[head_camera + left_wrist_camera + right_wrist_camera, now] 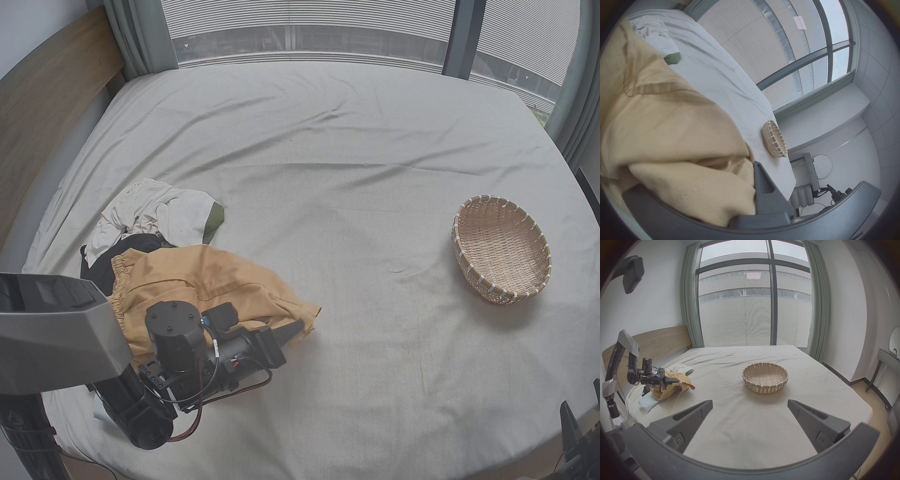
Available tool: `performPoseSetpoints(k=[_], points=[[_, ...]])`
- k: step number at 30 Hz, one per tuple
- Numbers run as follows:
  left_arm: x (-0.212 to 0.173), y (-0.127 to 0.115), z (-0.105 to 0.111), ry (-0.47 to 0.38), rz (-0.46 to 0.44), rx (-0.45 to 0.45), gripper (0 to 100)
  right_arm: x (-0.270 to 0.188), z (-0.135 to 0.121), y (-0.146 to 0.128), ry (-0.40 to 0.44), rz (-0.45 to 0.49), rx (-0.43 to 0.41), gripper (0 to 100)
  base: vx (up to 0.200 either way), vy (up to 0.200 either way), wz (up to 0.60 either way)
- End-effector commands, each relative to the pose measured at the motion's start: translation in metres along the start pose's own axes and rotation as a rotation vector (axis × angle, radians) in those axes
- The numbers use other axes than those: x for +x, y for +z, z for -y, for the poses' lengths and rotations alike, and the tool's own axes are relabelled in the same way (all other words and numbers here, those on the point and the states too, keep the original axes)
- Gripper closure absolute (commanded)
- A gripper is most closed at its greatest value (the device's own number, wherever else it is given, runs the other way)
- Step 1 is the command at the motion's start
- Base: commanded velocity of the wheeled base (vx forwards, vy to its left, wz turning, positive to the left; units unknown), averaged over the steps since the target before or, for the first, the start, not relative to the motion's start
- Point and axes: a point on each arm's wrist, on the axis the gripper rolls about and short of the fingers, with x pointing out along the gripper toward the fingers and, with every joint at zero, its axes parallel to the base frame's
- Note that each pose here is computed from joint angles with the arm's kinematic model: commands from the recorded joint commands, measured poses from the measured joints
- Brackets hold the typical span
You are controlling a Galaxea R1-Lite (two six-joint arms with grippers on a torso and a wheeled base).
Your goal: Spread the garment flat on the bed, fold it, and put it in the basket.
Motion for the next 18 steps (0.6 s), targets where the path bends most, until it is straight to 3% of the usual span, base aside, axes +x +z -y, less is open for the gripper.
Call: performPoseSetpoints(k=[1,18], points=[[0.019,0.0,0.013,-0.052,0.006,0.015,100,0.0,0.0,-0.005,0.001,-0.004,0.0,0,0.0,0.0,0.0],[0.063,-0.012,0.056,-0.206,-0.002,0.039,100,0.0,0.0,-0.005,0.001,-0.004,0.0,0,0.0,0.0,0.0]])
